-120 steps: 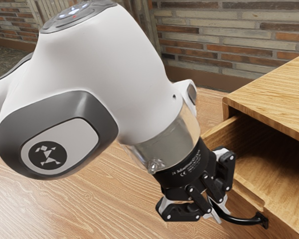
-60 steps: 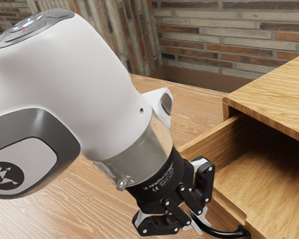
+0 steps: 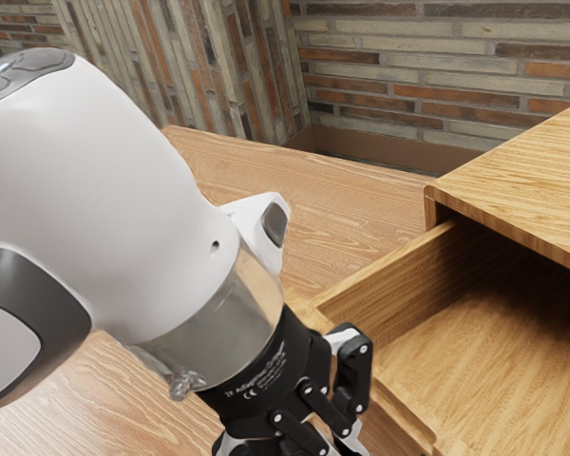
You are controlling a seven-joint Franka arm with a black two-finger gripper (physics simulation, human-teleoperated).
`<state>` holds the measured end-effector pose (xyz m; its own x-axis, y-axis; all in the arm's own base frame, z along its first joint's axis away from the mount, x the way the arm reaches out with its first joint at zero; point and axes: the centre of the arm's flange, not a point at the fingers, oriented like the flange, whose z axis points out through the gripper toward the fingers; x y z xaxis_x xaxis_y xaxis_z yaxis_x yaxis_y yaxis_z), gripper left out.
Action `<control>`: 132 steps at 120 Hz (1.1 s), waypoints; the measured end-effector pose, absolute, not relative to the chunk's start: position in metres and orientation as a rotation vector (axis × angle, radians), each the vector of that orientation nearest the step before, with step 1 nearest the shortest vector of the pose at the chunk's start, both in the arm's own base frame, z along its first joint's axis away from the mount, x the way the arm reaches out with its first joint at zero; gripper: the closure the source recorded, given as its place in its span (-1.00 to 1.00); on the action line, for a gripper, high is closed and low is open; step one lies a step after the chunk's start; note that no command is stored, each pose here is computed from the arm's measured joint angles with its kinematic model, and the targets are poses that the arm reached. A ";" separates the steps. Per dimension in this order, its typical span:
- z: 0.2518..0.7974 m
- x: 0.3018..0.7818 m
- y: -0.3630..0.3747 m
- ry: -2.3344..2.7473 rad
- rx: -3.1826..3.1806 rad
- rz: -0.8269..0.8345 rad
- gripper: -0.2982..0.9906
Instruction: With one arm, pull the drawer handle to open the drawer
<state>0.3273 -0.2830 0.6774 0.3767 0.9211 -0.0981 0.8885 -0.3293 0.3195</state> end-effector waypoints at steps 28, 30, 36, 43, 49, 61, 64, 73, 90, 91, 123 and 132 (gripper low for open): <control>0.679 0.311 -0.277 1.581 2.313 0.149 0.68; 0.678 0.310 -0.276 1.581 2.313 0.150 0.68; 0.679 0.306 -0.275 1.581 2.312 0.152 0.68; 0.679 0.302 -0.273 1.579 2.309 0.155 0.68; 0.678 0.300 -0.272 1.579 2.309 0.154 0.68; 0.679 0.296 -0.270 1.577 2.304 0.155 0.68; 0.679 0.295 -0.270 1.577 2.304 0.155 0.68; 0.679 0.292 -0.268 1.578 2.301 0.156 0.68; 0.680 0.289 -0.266 1.576 2.296 0.159 0.68; 0.680 0.289 -0.266 1.575 2.296 0.159 0.67; 0.703 0.284 -0.254 1.575 2.262 0.175 0.35; 0.741 0.306 -0.254 1.590 2.235 0.174 0.11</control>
